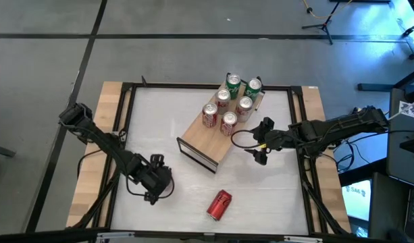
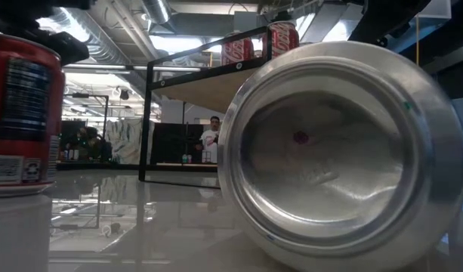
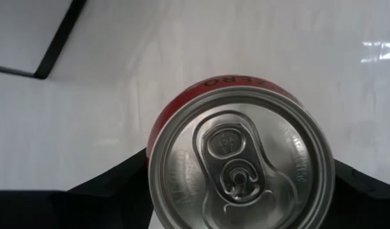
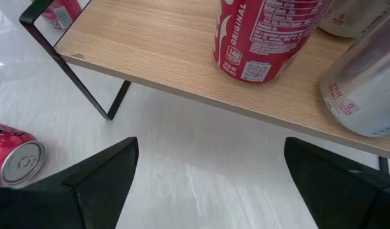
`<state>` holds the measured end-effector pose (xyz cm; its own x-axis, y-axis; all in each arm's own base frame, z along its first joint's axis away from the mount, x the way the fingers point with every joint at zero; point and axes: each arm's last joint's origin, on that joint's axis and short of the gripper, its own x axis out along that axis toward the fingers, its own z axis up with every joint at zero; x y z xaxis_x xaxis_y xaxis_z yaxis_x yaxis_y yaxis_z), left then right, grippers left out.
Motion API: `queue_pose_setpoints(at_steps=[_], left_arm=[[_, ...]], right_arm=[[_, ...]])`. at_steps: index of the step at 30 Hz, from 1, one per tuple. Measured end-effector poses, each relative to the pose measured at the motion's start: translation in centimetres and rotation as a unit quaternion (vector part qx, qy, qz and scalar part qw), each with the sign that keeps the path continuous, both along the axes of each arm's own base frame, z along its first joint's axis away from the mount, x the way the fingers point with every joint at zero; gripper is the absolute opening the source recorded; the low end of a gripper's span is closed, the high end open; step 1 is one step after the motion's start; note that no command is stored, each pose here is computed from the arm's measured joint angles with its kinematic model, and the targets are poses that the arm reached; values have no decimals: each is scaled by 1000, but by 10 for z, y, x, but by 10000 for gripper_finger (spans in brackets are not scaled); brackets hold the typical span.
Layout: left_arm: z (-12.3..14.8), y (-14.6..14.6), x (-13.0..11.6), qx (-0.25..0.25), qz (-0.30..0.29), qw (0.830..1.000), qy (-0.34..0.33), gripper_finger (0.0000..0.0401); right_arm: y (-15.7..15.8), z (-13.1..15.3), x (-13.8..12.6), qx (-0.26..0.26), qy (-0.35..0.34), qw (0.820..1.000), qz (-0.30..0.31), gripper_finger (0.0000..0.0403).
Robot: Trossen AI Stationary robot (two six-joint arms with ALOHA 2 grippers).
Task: Place canned beverage on shelf
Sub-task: Put the left red-black soda can on the shelf
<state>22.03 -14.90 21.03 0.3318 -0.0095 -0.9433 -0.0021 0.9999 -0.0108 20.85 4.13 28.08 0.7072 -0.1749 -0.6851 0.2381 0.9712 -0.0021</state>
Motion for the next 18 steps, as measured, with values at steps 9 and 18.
queue_pose_setpoints(at_steps=[9,18], left_arm=[[0,11,7,-12,94,996,-6,285],[0,28,16,-58,270,961,-13,285]], right_arm=[[0,0,0,0,0,1000,0,388],[0,0,0,0,0,1000,0,388]])
